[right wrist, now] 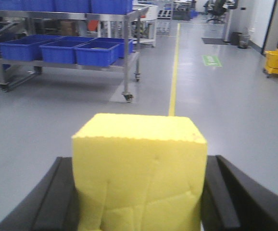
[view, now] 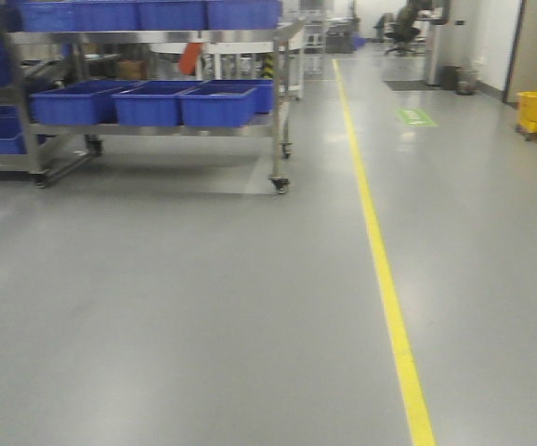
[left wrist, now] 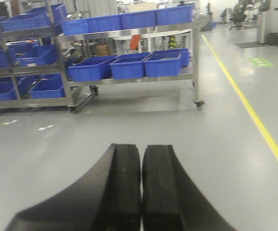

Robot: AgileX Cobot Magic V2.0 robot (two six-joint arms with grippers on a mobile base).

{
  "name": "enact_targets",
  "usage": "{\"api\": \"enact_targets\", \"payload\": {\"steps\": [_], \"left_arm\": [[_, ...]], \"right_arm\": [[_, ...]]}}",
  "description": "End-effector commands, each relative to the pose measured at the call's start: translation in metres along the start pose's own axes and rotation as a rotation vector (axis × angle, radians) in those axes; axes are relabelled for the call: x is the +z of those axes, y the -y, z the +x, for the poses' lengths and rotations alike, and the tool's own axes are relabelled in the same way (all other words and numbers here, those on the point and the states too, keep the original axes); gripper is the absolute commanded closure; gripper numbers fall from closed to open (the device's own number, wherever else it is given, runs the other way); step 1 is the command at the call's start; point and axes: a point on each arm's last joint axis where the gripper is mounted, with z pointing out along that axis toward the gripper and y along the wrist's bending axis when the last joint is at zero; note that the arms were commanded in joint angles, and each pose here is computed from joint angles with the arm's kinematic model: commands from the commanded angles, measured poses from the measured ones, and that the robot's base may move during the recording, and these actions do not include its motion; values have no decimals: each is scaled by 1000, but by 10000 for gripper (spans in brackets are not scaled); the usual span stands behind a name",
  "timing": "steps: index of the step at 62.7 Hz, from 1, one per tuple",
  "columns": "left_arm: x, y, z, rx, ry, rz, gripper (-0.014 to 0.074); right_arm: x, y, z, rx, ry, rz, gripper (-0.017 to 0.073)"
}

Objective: Place yellow foam block on left shelf second layer
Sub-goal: 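Drive the base away from the table holding the cube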

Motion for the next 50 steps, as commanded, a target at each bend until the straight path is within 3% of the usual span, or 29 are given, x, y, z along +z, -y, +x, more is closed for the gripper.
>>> {"api": "enact_targets", "payload": {"steps": [1,50], "left_arm": [[-1,1,-1,-11,79,7,457],[-1,1,-1,-11,79,7,457]], "right_arm": [[-1,-1,-18,-22,117,-5,103],[-1,-1,-18,-22,117,-5,103]]}}
